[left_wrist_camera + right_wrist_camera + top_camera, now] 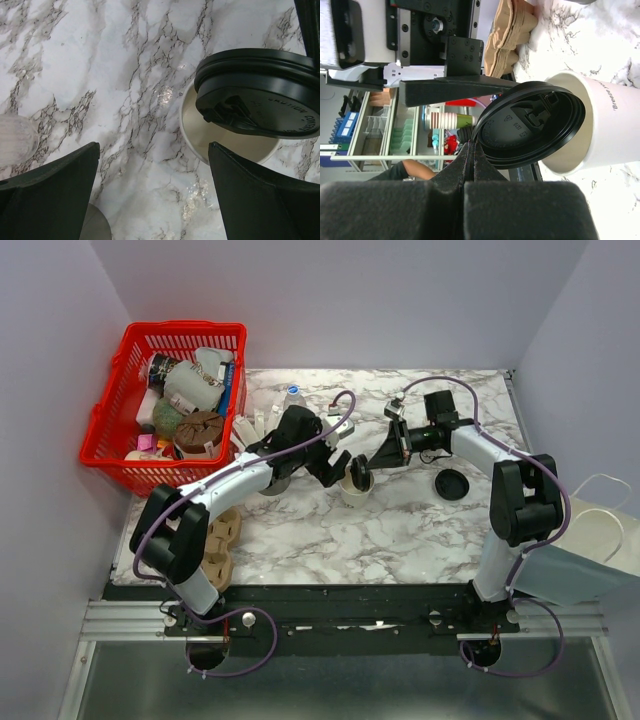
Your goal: Pack the takeout coffee
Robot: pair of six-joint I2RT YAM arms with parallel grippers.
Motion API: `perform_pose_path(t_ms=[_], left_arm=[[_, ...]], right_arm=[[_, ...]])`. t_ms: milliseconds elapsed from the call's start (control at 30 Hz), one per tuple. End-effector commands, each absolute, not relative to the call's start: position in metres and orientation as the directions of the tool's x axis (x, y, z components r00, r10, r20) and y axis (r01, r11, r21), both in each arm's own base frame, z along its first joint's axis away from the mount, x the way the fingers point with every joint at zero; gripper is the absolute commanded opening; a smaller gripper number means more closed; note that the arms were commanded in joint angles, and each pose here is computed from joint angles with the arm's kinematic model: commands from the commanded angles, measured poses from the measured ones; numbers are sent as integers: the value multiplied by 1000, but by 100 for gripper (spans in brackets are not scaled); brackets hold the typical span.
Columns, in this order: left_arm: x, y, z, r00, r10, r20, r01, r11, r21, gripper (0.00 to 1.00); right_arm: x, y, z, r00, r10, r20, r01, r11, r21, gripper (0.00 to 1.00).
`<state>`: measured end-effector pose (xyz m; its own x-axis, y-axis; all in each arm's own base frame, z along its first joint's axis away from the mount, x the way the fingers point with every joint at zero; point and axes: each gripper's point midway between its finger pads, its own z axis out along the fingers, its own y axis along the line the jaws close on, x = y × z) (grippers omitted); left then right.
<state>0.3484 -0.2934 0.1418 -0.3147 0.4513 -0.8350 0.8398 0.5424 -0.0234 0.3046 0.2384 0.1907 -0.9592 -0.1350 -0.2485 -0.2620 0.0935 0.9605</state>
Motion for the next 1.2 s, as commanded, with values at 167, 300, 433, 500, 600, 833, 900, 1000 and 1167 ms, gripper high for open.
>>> perform_pose_path(t_ms=[167, 300, 433, 500, 600, 833, 900, 1000, 1167], left_arm=[[353, -300, 140, -303, 447, -841, 844, 536, -19, 96], [352, -300, 139, -308, 449, -839, 842, 539, -20, 96], [352, -300, 139, -307, 449, -839, 843, 537, -22, 96], [352, -300, 139, -310, 449, -838, 843, 537, -24, 96], [352, -301, 140, -307, 447, -840, 845, 534, -25, 96], [350, -301, 139, -314, 442, -840, 845, 533, -35, 96], [350, -301, 139, -314, 442, -840, 845, 533, -35, 96], [349, -302, 139, -317, 440, -840, 846, 532, -40, 96], [349, -303, 141, -315, 435, -844, 847, 530, -43, 96]], right_arm=[[313, 231, 178, -967, -105, -231, -244, 130, 961, 2], [313, 229, 174, -969, -98, -225, -238, 143, 961, 2], [315, 227, 171, -968, -93, -232, -245, 165, 955, 4], [317, 225, 170, -968, -89, -235, -248, 176, 953, 6], [319, 224, 170, -967, -85, -242, -254, 187, 949, 8], [320, 219, 167, -968, -75, -239, -250, 206, 946, 13], [320, 217, 165, -968, -71, -239, -249, 213, 945, 14], [322, 216, 163, -967, -67, -246, -255, 228, 940, 16], [325, 213, 156, -967, -62, -247, -255, 265, 930, 22]])
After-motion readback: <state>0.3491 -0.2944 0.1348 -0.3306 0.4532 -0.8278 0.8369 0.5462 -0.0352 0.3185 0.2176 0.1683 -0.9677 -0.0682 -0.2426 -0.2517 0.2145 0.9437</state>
